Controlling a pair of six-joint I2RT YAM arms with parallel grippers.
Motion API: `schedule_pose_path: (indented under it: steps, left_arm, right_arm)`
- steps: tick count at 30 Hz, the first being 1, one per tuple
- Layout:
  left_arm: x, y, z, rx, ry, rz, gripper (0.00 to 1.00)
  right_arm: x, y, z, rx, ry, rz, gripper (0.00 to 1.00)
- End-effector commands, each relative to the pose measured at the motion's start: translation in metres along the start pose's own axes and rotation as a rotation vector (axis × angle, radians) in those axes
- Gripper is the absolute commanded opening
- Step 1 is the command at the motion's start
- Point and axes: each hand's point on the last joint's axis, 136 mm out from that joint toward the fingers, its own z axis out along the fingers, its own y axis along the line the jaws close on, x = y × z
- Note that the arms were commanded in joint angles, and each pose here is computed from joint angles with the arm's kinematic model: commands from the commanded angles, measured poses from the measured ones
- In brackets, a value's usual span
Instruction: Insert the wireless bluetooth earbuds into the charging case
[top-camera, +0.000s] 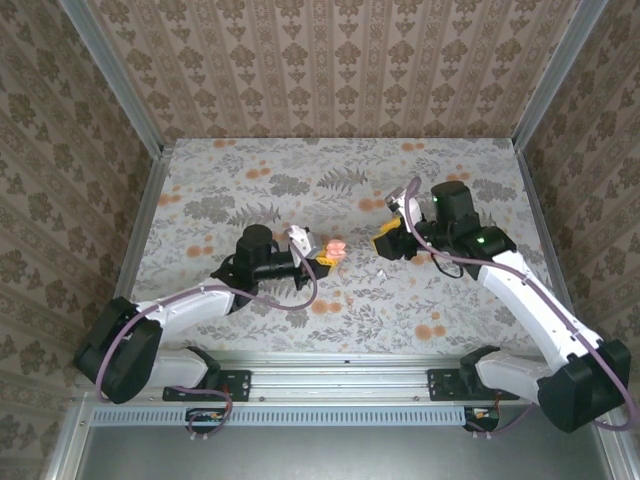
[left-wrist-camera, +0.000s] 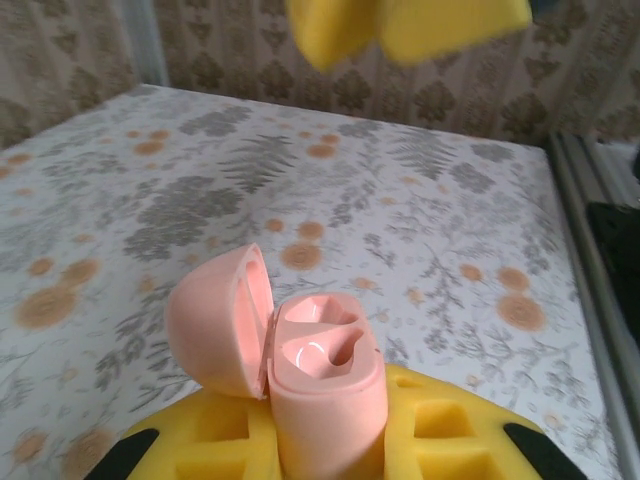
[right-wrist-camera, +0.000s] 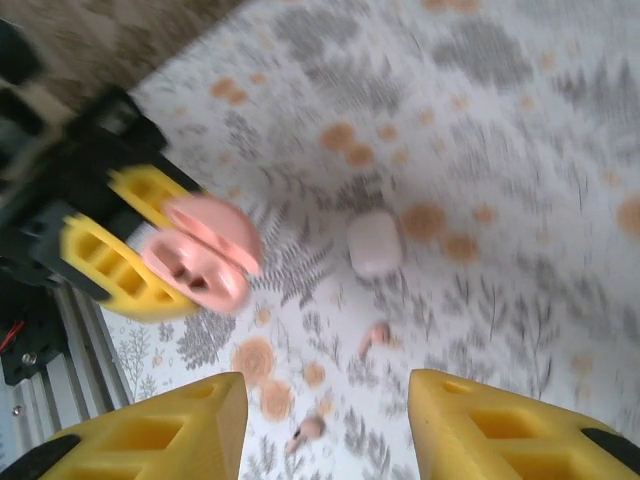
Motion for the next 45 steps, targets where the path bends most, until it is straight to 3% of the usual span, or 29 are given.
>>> schedule_pose_path:
  steps: [1,10,27,45]
  left_arm:
    - [-0.024,0.019,-0.015,-0.115,-0.118,0.003,0.16]
    - [0.004,0.051,-0.053,-0.318,-0.142,-0.032,0.14]
    - [0.032,0.066,-0.116,-0.565,-0.114,-0.054,0.14]
    - [0.03,0.062,-0.119,-0.559,-0.106,-0.035,0.14]
  right_arm:
    - [0.03,-0.02,0.007,0.153,0.164,0.248,0.46]
    - [0.056,-0.022,0.06,0.318,0.447,0.426,0.46]
    - [0.082,-0.019,0.156,0.43,0.739,0.453,0.43]
    - [0.113,-0.026,0.18,0.467,0.874,0.476,0.4]
